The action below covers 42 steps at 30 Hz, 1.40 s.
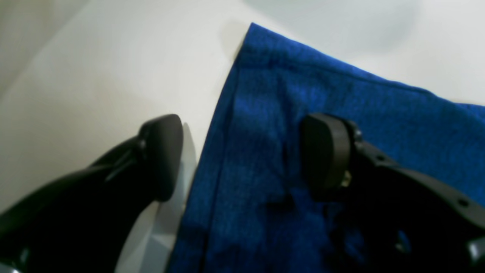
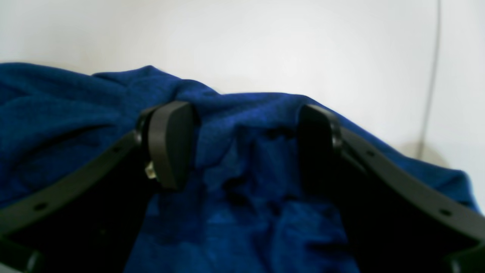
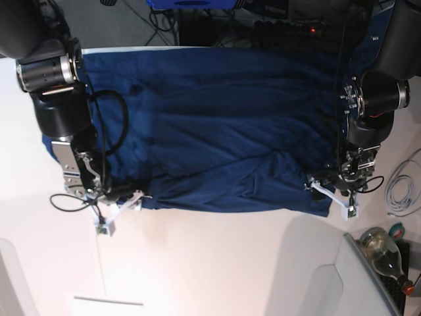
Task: Layout the t-shirt on the table in an organized manner, then fold the t-shirt properly
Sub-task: 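Release the shirt and move both grippers to the hem edge, then grasp the shirt hem edge with both grippers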
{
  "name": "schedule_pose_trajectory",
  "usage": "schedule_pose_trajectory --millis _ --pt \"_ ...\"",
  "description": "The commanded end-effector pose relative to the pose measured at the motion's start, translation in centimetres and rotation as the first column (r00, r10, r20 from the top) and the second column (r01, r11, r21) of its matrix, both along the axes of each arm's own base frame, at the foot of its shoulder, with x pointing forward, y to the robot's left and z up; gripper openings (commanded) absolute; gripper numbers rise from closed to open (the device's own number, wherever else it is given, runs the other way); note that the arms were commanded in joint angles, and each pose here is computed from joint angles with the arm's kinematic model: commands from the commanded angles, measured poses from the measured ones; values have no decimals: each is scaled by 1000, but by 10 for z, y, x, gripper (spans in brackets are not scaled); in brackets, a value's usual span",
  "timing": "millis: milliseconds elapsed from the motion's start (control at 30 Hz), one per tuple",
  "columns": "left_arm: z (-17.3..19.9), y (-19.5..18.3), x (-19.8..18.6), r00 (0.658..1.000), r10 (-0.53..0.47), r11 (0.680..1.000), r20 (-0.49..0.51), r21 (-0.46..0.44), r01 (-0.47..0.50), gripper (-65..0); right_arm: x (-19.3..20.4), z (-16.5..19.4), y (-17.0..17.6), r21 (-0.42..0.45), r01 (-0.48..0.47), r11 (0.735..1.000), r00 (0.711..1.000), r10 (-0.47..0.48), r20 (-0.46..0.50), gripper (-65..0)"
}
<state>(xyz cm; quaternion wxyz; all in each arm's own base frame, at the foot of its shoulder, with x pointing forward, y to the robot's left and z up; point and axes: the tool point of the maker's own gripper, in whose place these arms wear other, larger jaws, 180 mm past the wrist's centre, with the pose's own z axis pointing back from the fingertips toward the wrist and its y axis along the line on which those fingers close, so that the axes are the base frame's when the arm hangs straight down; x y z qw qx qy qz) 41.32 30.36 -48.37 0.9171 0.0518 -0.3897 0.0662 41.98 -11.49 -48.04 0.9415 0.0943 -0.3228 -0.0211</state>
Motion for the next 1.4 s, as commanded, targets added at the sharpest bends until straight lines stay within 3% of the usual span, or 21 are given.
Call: schedule_pose_trajectory --millis 0,167,267,533,767,1133,1200,1333,1367 --pt "4 6 3 1000 -6 1000 -17 26 7 -235 25 27 -4 6 9 1000 996 -9 88 -246" --pt "-9 1 -11 999 -15 1000 -37 20 16 -518 30 42 -35 42 104 994 984 -109 138 -246" --pt "-7 1 -8 999 -12 1000 -30 18 13 -650 30 48 -53 39 137 990 977 -142 157 -240" --pt "6 -7 8 999 -30 999 12 21 30 -650 27 38 -24 -27 13 1000 991 -10 132 -237" --pt "2 -30 13 998 -53 999 17 -7 53 -650 38 19 -43 -50 64 997 995 -60 76 -237" --pt "0 -34 11 998 -59 998 11 -11 59 -650 25 4 -45 -53 67 996 997 -65 36 -248" --pt "0 -34 11 998 -59 998 11 -11 59 -650 25 4 -45 -53 67 996 997 -65 36 -317" --pt "0 -34 11 998 -59 998 11 -11 59 -650 26 6 -47 -50 74 996 997 -72 43 -650" --pt "0 -34 11 998 -59 998 11 -11 59 -650 27 7 -47 -50 74 996 996 -72 44 -650"
